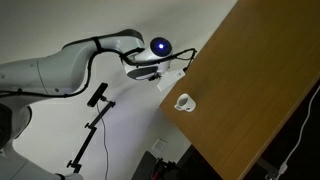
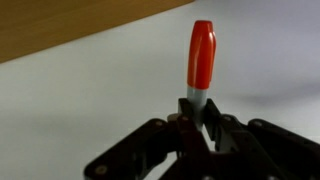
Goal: Pick the pen from the table, put it in the cup then place it back on the table
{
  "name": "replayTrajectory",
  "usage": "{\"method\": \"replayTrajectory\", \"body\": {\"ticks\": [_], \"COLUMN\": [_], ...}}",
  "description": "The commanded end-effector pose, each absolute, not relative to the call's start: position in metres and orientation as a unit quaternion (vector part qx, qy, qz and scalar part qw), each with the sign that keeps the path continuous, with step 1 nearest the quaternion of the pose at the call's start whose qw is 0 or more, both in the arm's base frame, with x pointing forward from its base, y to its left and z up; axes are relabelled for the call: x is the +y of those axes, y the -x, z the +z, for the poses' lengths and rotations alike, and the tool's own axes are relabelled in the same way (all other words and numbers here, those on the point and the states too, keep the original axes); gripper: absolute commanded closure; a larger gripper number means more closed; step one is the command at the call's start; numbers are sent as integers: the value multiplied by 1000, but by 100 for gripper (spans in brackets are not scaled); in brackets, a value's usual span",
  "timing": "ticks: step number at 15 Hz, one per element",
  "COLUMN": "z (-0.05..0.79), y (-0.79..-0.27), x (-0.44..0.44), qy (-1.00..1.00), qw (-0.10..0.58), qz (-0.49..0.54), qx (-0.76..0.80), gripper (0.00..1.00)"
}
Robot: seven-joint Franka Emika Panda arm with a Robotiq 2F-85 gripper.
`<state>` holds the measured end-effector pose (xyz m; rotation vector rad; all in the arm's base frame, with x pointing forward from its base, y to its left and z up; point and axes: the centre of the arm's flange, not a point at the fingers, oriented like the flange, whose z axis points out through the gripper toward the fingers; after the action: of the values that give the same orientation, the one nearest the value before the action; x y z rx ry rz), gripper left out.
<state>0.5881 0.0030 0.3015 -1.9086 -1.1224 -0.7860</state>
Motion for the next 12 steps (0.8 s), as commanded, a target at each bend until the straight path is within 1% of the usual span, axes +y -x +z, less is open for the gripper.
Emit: {"method": "replayTrajectory", "body": {"ticks": [1, 4, 7, 12], "z": [293, 281, 269, 243], "y": [-589, -582, -578, -569], "x": [4, -2, -6, -4], "qy": [709, 686, 665, 618], "qw": [385, 372, 374, 415], "qz": [-326, -352, -367, -389], "qx": [-494, -517, -533, -542], "gripper": [95, 95, 95, 95]}}
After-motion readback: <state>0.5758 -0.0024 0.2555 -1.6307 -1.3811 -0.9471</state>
